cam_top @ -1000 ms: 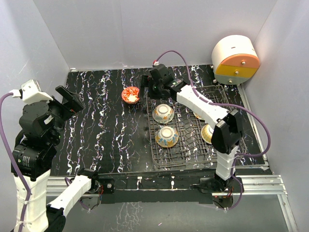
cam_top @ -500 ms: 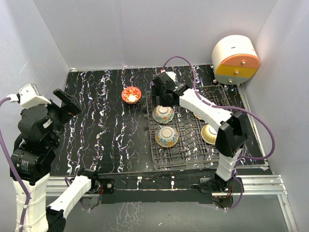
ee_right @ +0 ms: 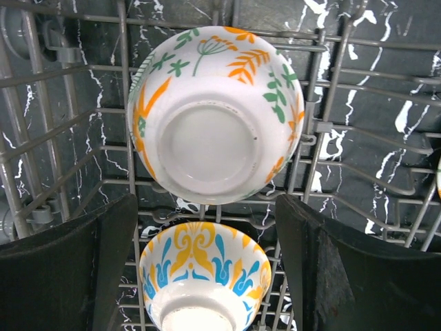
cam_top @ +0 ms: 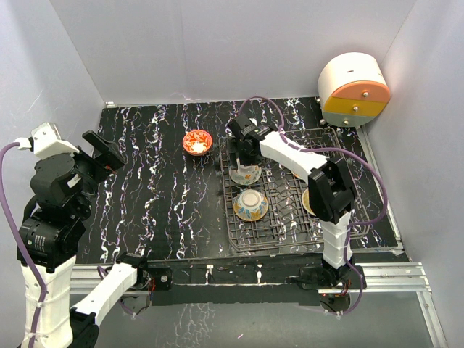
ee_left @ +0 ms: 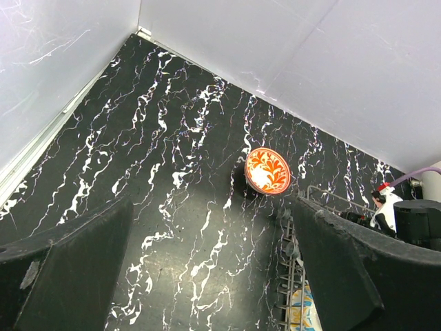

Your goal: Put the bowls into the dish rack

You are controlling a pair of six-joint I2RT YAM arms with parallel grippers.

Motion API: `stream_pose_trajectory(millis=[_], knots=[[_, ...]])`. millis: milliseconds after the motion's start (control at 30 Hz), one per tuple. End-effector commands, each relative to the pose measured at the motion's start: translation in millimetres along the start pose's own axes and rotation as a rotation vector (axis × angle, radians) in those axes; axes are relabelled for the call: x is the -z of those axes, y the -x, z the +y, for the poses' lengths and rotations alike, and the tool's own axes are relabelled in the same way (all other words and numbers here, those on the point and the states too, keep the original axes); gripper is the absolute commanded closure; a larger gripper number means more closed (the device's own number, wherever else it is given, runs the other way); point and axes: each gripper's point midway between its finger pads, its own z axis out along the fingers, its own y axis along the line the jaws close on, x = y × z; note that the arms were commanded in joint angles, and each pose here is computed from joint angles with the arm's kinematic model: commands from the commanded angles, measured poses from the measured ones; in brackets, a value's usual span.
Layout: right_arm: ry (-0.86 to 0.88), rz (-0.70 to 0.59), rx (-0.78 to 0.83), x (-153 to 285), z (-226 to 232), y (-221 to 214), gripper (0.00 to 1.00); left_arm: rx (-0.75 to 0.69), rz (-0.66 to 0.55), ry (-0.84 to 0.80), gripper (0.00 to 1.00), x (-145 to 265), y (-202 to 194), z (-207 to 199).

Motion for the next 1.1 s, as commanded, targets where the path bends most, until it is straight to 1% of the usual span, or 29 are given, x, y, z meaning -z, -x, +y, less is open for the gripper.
stream_pose_trajectory(millis=[0,67,167,300,433,567,633,700,733,800,933,1067], knots=[[0.058,-0.095,0.003,3.7,11.8,27.8,0.18,0.001,-0.009,0.006,0.03,1.5,2.8,1.2],[0.047,-0.099,0.003,-1.8,9.4,28.2,0.19,0.002,-0.009,0.006,0.03,1.1,3.0,0.9],[0.039,-0.100,-0.004,-7.7,4.8,28.8,0.24,-0.001,-0.006,0.008,0.03,-0.2,2.0,0.8],[0.034,-0.093,-0.014,-16.6,-1.0,28.5,0.27,-0.008,-0.004,0.009,0.03,-2.1,1.1,0.5],[0.039,-0.096,-0.007,-21.9,0.0,30.7,0.28,-0.015,-0.005,0.010,0.03,-4.5,0.6,-0.1],[0.044,-0.091,-0.002,-28.0,2.6,31.1,0.32,-0.021,-0.004,0.009,0.03,-7.0,-0.6,-0.9],[0.046,-0.084,-0.003,-30.8,3.9,30.0,0.38,-0.021,-0.002,0.009,0.03,-8.3,-1.4,-1.4],[0.048,-0.077,-0.006,-32.5,4.3,28.0,0.41,-0.023,-0.002,0.008,0.03,-9.0,-1.5,-1.9],[0.047,-0.072,-0.008,-33.1,3.6,26.9,0.45,-0.025,-0.002,0.010,0.03,-9.2,-1.7,-1.4],[0.043,-0.071,-0.012,-32.3,3.0,25.5,0.57,-0.029,-0.004,0.011,0.03,-8.8,-1.7,-0.7],[0.031,-0.099,-0.021,-25.0,0.1,31.9,0.71,-0.032,-0.002,0.014,0.03,-9.5,-2.8,-0.1],[0.042,-0.168,-0.034,-9.0,0.9,49.0,0.78,-0.030,-0.002,0.013,0.03,-9.8,-3.3,-0.3]])
